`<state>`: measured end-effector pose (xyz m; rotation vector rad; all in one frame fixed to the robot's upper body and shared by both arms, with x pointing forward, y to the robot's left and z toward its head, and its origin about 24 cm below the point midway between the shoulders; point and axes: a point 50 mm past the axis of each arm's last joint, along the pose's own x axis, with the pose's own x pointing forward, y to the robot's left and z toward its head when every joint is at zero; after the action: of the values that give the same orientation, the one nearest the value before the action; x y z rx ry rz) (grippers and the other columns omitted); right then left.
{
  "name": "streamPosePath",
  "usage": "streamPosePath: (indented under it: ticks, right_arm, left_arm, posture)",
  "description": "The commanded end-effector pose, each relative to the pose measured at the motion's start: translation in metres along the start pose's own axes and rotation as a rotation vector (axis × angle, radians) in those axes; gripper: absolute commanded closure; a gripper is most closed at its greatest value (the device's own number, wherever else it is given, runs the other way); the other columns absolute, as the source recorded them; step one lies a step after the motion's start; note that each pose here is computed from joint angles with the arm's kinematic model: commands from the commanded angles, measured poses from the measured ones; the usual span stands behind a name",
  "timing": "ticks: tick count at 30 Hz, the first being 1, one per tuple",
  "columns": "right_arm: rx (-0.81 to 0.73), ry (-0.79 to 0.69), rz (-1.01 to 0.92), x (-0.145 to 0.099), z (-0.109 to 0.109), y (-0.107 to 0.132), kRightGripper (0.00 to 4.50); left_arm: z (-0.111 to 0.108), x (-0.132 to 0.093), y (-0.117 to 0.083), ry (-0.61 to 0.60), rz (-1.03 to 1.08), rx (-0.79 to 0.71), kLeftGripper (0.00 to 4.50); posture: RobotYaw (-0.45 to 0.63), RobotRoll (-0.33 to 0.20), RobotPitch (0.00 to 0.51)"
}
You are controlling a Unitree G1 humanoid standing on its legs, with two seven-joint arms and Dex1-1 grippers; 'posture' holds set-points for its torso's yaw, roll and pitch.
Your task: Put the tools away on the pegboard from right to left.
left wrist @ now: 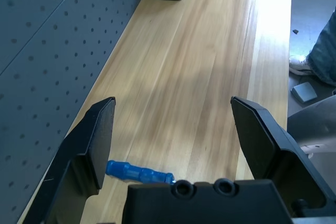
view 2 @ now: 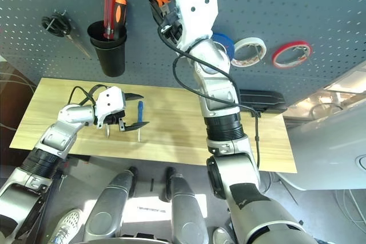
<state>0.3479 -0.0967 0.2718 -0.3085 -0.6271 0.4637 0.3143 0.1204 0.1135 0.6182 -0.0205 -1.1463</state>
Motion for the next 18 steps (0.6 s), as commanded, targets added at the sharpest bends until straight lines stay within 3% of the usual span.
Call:
streamPosePath:
  ticks: [1,7,15,18]
  right_arm:
    - [-0.008,-0.009,-0.010,0.001,0.001,0.001,2.61]
    - [0.024,0.069,-0.036,-0.007,-0.016,0.003,2.61]
    - [0.082,0.168,-0.095,-0.018,-0.030,-0.002,0.02]
    - [0.076,0.177,-0.113,-0.028,-0.025,-0.008,0.02]
  left_arm:
    - [-0.005,-0.003,-0.004,0.017,0.000,-0.018,0.00]
    - [-0.006,-0.001,-0.004,0.022,0.002,-0.025,0.00]
    - [-0.009,0.003,-0.003,0.040,0.022,-0.033,0.00]
    - [-0.009,0.004,-0.002,0.046,0.024,-0.028,0.00]
  posture:
    - [0.19,0.000,0.289]
    - [0.17,0.000,0.294]
    - [0.16,0.000,0.288]
    - [0.15,0.000,0.296]
